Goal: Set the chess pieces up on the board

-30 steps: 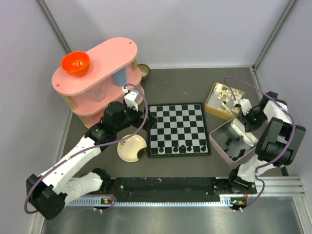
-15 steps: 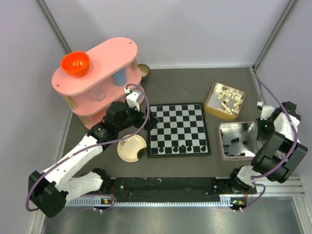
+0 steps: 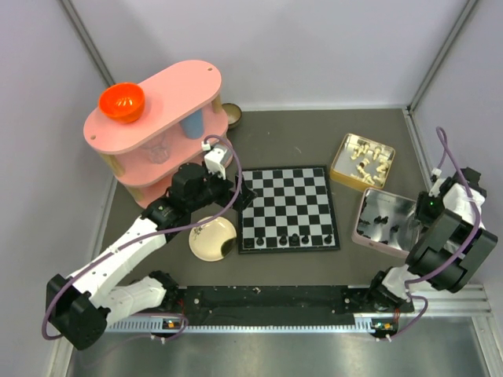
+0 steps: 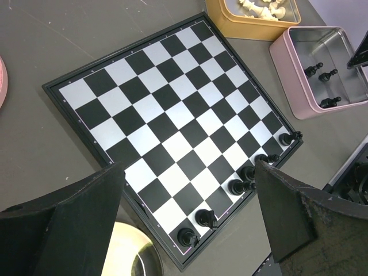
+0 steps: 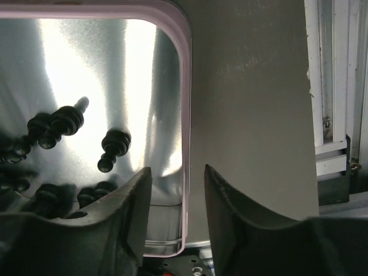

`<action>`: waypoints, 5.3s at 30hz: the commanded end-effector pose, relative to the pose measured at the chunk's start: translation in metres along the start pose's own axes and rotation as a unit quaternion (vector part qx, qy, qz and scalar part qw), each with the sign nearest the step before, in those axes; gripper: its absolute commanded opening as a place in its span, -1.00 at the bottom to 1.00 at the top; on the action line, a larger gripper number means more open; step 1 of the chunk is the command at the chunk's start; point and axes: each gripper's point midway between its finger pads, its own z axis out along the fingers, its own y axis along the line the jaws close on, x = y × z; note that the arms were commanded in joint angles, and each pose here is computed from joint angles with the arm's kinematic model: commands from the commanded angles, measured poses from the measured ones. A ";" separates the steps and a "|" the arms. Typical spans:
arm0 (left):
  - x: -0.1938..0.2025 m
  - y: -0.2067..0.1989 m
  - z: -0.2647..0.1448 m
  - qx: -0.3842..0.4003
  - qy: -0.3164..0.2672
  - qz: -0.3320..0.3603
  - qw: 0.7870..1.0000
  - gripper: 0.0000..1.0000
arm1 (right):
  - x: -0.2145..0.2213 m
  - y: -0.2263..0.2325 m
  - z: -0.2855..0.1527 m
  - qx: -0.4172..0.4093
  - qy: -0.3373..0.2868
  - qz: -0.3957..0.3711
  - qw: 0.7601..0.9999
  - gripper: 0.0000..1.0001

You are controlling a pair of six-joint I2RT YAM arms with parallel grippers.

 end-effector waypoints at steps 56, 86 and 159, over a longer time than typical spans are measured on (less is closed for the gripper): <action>-0.031 -0.018 -0.012 0.033 -0.039 -0.023 0.998 0.97 | 0.010 0.142 0.005 -0.226 -0.111 -0.705 0.663 -1.00; -0.022 -0.091 0.025 0.286 0.133 -0.276 0.908 0.56 | 0.093 0.371 -0.170 -0.469 -0.144 -0.654 0.576 -1.00; -0.090 -0.131 -0.036 0.448 -0.034 -0.273 0.851 -0.92 | 0.071 0.416 -0.311 -0.735 -0.157 -0.272 0.601 0.08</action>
